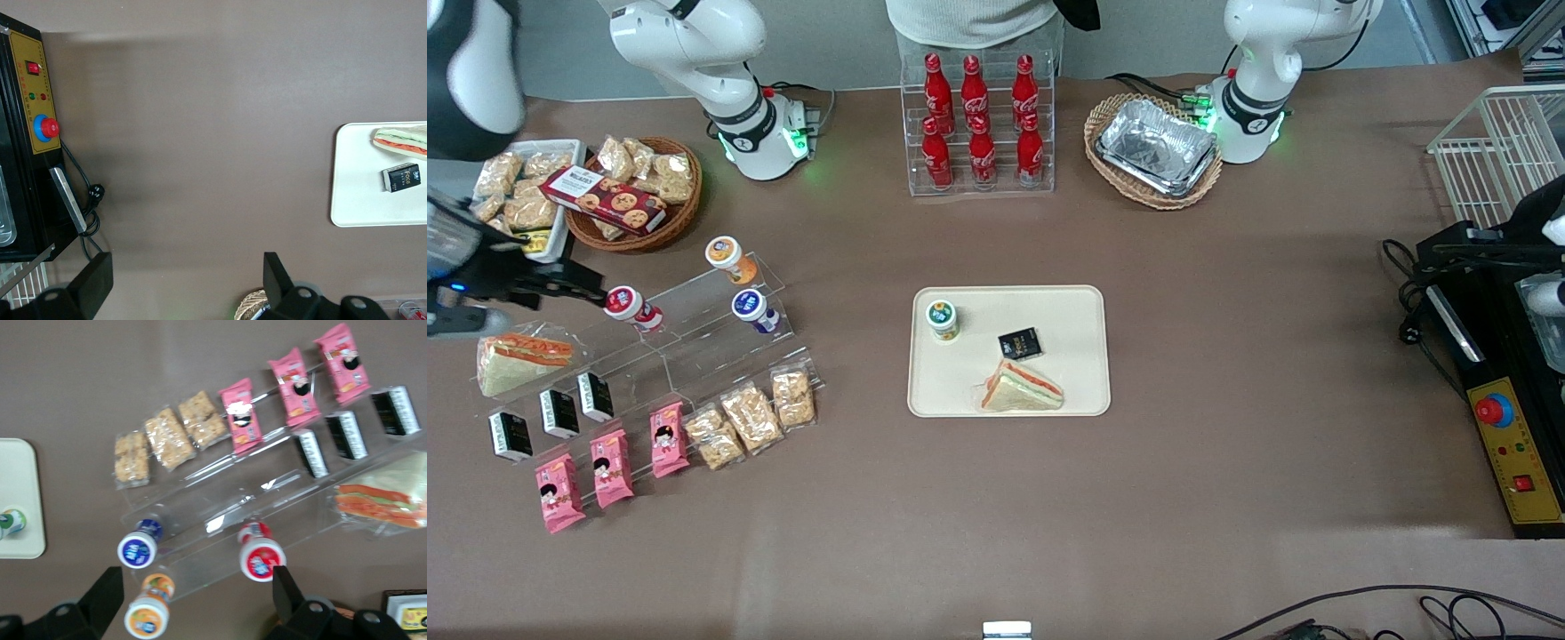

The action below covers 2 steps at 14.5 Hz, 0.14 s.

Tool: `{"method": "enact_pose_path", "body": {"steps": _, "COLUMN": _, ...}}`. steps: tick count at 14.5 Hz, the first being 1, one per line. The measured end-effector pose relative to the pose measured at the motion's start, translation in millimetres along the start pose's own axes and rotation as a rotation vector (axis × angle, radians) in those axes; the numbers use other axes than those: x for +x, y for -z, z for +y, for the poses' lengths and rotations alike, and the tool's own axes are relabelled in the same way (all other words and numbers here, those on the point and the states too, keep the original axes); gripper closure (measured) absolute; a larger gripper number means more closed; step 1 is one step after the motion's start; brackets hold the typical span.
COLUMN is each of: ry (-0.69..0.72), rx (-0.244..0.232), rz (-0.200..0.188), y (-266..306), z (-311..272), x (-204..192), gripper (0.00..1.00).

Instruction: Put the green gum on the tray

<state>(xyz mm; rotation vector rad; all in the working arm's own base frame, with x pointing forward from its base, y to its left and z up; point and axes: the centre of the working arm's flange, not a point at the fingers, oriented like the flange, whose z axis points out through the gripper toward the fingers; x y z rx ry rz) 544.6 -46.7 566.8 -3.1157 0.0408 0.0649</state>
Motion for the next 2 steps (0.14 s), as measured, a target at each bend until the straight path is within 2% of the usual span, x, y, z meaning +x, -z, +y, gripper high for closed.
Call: {"method": "enact_pose_path", "body": {"steps": 2, "ry": -0.018, "rx": 0.005, "rz": -0.006, "y": 13.8, "z": 21.5, "x": -5.8, "gripper": 0.0}}
